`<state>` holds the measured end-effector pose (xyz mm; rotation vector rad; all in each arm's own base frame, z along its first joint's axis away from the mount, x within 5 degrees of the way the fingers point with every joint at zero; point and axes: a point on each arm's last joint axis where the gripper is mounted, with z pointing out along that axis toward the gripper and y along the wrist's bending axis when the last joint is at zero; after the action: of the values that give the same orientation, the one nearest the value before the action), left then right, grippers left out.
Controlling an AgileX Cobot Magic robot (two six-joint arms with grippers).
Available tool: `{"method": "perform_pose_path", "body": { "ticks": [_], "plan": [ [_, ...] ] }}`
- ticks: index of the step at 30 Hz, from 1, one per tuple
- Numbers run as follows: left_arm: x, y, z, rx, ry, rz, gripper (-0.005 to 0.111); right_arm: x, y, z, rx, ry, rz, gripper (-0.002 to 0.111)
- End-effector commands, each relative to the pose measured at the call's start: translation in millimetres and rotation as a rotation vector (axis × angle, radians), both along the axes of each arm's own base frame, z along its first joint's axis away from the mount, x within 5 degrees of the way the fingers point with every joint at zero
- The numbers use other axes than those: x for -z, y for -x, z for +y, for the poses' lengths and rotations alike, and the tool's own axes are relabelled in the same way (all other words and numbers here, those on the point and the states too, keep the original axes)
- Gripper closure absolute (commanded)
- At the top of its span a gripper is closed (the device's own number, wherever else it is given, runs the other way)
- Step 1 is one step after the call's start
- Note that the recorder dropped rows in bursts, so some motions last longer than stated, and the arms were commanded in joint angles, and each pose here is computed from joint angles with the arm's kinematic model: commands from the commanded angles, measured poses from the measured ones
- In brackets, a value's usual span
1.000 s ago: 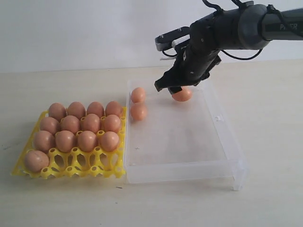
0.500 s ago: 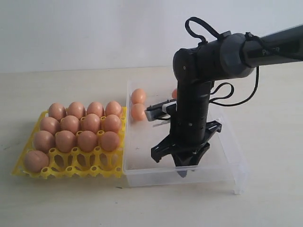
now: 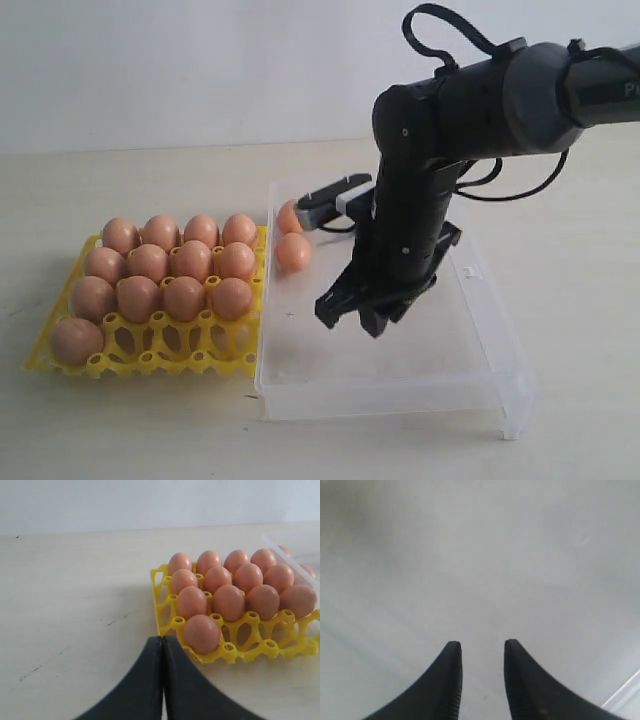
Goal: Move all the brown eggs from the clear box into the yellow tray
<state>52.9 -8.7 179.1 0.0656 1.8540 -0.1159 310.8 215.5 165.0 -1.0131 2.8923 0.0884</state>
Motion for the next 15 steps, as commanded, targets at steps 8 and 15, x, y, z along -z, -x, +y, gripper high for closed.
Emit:
{"method": "perform_pose_path", "body": {
  "ticks": [8,15],
  "plan": [
    [-2,0,0,-0.003,0.001,-0.019,0.107,-43,-91,-9,-0.018,-0.173,-0.61,0.05],
    [-2,0,0,-0.003,0.001,-0.019,0.107,-15,-108,-17,0.229,-0.191,-0.479,0.052]
  ]
}}
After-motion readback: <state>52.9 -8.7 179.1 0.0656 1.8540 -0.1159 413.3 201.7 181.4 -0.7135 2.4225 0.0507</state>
